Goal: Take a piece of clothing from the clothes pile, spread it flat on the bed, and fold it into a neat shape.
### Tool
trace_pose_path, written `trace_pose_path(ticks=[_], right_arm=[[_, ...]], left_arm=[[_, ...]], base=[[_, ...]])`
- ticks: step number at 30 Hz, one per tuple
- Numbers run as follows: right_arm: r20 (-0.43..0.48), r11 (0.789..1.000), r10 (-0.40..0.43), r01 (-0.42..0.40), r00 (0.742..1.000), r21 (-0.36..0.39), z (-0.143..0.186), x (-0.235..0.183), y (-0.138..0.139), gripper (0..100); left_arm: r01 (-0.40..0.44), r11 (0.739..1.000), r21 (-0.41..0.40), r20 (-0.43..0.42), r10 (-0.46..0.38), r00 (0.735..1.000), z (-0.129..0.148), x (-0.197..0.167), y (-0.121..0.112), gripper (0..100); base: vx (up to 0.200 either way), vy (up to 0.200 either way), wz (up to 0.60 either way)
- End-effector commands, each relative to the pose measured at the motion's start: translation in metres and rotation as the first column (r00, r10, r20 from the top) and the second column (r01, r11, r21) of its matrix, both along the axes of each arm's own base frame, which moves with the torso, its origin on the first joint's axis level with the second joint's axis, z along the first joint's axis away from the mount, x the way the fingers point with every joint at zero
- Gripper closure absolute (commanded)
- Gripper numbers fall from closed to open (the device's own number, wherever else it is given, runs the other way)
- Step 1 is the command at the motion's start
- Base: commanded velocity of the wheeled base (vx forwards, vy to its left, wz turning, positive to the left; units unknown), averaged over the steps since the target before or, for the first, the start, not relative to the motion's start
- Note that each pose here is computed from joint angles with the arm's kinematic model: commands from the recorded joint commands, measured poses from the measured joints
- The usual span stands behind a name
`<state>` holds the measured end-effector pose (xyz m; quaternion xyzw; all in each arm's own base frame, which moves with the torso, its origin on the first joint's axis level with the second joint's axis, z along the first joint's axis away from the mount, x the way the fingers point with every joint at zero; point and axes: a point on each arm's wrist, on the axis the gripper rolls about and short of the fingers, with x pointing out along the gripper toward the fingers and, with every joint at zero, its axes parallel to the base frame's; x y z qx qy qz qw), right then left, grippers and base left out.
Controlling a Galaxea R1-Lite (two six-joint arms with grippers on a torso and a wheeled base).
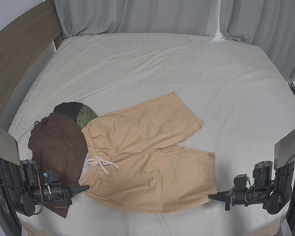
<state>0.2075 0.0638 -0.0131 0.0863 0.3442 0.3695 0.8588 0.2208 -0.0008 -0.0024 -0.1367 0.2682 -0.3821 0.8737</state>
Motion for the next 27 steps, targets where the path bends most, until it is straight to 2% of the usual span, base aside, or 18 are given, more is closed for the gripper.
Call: trace_pose_path(ticks=[1,11,19,22,27], right_arm=[[0.013,1.000,0.003,-0.003,1.000,0.005,0.005,-0.002,0.000,100],[0.085,0.998,-0.022,0.017,0.996,0.059,0.026,0.001,0.001,100],[0.111,0.997,-0.027,0.019,0.993,0.070,0.029,0.007,0.003,100],[0.142,0.995,-0.040,0.027,0.989,0.097,0.038,0.012,0.004,100],[0.162,0.989,-0.054,0.029,0.985,0.148,0.050,0.014,0.008,100]], left_arm=[[0.007,1.000,0.001,0.021,-0.007,1.000,0.003,0.002,-0.001,100],[-0.014,1.000,-0.015,0.037,0.015,0.999,0.006,0.011,0.001,100],[-0.033,0.999,-0.042,0.045,0.035,0.998,0.013,0.018,0.000,100],[-0.047,0.997,-0.068,0.068,0.052,0.996,0.024,0.023,0.000,100],[-0.060,0.992,-0.113,0.052,0.066,0.996,0.033,0.024,-0.003,100]], base=[[0.000,0.000,0.00],[0.000,0.000,0.00],[0.000,0.000,0.00],[0.000,0.000,0.00],[0.000,0.000,0.00]])
